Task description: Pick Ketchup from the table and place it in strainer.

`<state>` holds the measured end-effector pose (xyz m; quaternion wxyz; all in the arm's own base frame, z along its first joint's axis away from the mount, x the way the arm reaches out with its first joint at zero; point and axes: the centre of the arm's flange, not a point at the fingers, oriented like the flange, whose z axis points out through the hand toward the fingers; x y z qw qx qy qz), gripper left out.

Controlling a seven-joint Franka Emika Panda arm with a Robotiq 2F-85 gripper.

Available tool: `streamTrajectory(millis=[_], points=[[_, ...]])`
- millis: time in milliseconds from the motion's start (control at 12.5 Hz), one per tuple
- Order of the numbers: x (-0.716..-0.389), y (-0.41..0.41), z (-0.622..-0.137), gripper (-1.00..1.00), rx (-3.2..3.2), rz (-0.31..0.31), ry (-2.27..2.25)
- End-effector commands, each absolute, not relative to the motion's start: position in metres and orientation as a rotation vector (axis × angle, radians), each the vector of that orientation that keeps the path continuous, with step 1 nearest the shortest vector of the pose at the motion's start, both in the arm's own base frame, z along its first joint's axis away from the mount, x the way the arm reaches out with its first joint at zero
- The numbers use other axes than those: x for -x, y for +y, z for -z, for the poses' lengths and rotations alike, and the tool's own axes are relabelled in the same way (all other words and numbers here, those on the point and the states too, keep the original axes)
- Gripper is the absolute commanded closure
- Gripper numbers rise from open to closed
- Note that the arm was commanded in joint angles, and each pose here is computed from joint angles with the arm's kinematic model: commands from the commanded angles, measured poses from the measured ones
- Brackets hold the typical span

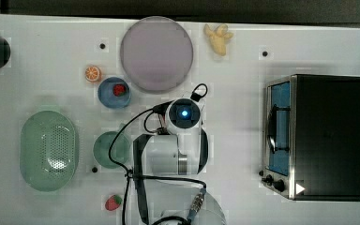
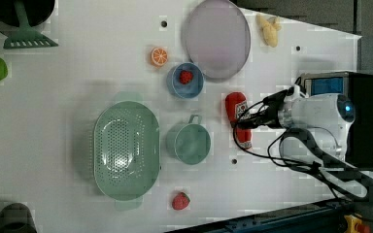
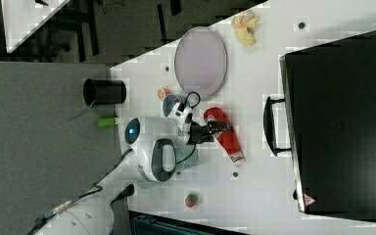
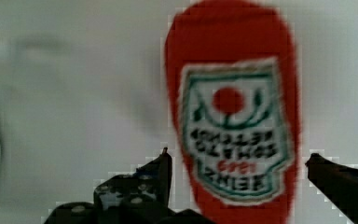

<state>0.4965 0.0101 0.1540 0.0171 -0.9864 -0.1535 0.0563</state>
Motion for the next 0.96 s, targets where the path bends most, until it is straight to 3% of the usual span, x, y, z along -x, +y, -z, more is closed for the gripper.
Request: streamTrajectory(millis=[80, 320, 560, 720, 960], points=[[-0.5, 0.016, -0.155, -0.92, 3.077, -0.109, -0.449], [-0.501, 0.018, -0.153, -0.22, 3.076, -0.099, -0.453], [-0.51, 0.016, -0.177, -0.22, 3.089, -0.033, -0.45], [-0.518, 0.013, -0.219, -0.22, 3.106, 0.015, -0.449], [-0.518, 0.02, -0.303, -0.22, 3.123, -0.059, -0.475]])
